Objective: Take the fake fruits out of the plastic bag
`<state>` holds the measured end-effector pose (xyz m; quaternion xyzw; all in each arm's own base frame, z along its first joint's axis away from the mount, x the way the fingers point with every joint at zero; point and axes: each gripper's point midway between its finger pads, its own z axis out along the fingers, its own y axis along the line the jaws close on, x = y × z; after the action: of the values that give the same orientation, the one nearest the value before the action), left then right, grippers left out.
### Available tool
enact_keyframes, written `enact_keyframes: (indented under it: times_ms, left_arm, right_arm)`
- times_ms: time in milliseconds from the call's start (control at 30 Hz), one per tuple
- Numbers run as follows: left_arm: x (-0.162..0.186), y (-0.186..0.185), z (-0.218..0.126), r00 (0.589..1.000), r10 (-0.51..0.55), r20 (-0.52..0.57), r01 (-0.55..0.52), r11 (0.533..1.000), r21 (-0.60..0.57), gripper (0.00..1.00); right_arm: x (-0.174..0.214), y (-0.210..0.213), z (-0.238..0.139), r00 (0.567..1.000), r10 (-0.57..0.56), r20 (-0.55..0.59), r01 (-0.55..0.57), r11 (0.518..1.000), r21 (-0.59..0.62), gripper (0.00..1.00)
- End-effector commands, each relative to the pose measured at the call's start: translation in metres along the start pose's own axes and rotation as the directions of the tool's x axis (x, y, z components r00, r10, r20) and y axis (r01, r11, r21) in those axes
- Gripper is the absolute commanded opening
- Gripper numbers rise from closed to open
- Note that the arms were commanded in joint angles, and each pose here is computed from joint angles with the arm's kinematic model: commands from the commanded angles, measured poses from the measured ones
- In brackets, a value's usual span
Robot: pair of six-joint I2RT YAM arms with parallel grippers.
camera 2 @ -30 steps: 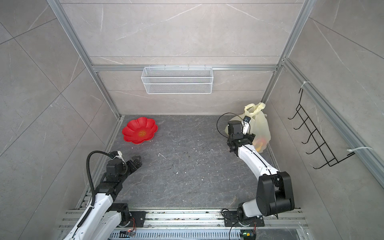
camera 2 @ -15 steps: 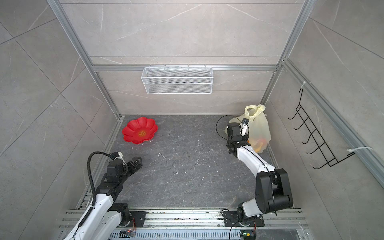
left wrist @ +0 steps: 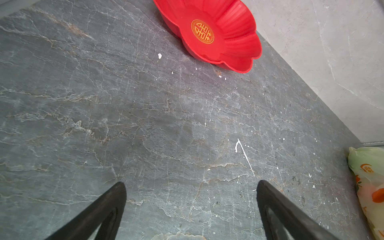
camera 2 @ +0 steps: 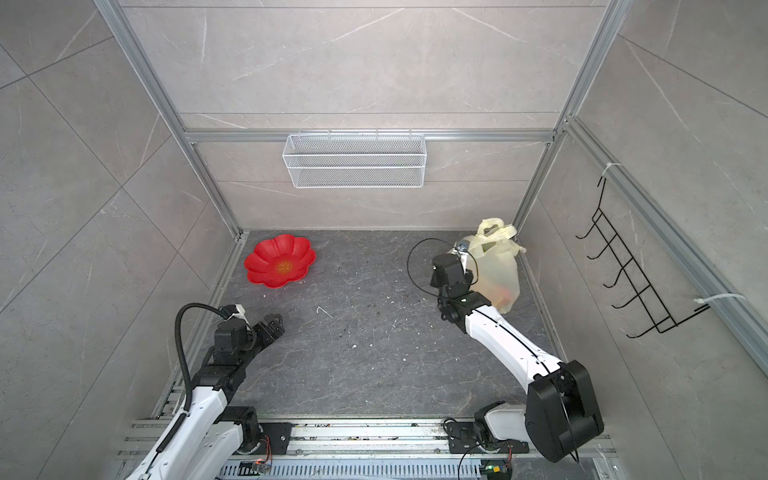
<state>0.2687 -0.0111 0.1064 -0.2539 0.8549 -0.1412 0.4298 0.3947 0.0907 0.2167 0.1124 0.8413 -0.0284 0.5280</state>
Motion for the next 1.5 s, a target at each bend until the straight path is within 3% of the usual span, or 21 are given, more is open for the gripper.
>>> enact_keyframes:
  times_ms: [0,167,367,533,633,733,867,900,967,1067,1200,1333,1400,1467]
  left_arm:
    - [-0.014,-0.006,-0.006,1.0,0.001,0.018,-0.001,1.0,-0.012,1.0]
    - [-0.009,-0.003,-0.009,0.999,-0.053,-0.013,0.052,0.998,-0.03,1.0]
    - [-0.006,-0.004,-0.022,0.995,-0.083,-0.052,0.081,0.996,-0.044,1.0]
    - [-0.006,-0.013,-0.033,0.992,-0.086,-0.089,0.085,0.996,-0.017,1.0]
    - [-0.006,-0.022,-0.035,0.988,-0.094,-0.125,0.096,0.995,0.007,1.0]
    - [-0.008,-0.037,-0.037,0.98,-0.09,-0.175,0.1,0.994,0.048,0.99]
    - [-0.011,-0.079,-0.043,0.967,-0.006,-0.255,0.053,0.983,0.176,0.96]
    - [-0.012,-0.094,-0.046,0.964,0.039,-0.261,0.017,0.978,0.208,0.96]
    - [-0.01,-0.125,-0.055,0.956,0.158,-0.248,-0.087,0.958,0.275,0.96]
    - [-0.002,-0.18,-0.079,0.908,0.38,-0.175,-0.29,0.873,0.393,0.97]
    - [0.011,-0.236,-0.113,0.803,0.595,-0.033,-0.507,0.712,0.486,0.97]
    - [0.023,-0.276,-0.139,0.689,0.718,0.101,-0.648,0.546,0.531,0.98]
    - [0.033,-0.297,-0.152,0.613,0.77,0.179,-0.718,0.448,0.533,0.98]
    - [0.041,-0.312,-0.156,0.545,0.807,0.23,-0.78,0.386,0.492,0.99]
  right_arm:
    - [0.017,0.05,-0.019,0.998,-0.049,-0.048,0.043,0.991,-0.128,0.0]
    - [0.05,0.138,-0.063,0.975,-0.213,-0.054,0.187,0.932,-0.309,0.0]
    - [0.103,0.208,-0.137,0.916,-0.4,-0.021,0.34,0.805,-0.487,0.0]
    - [0.132,0.21,-0.182,0.866,-0.5,-0.007,0.415,0.727,-0.547,0.0]
    - [0.136,0.19,-0.189,0.864,-0.502,-0.035,0.406,0.738,-0.539,0.0]
    - [0.129,0.157,-0.19,0.892,-0.449,-0.044,0.369,0.781,-0.504,0.16]
    - [0.121,0.126,-0.195,0.923,-0.384,-0.032,0.314,0.798,-0.515,0.61]
    - [0.121,0.123,-0.198,0.926,-0.376,-0.029,0.305,0.792,-0.529,0.68]
    - [0.121,0.118,-0.202,0.929,-0.368,-0.028,0.292,0.78,-0.553,0.71]
    - [0.121,0.104,-0.203,0.939,-0.344,-0.031,0.269,0.786,-0.557,0.72]
    - [0.118,0.077,-0.2,0.958,-0.286,-0.034,0.227,0.823,-0.522,0.73]
    - [0.116,0.056,-0.197,0.966,-0.255,-0.032,0.207,0.846,-0.492,0.73]
    - [0.116,0.049,-0.196,0.971,-0.237,-0.033,0.192,0.856,-0.481,0.73]
    - [0.118,0.046,-0.195,0.973,-0.228,-0.034,0.185,0.859,-0.477,0.74]
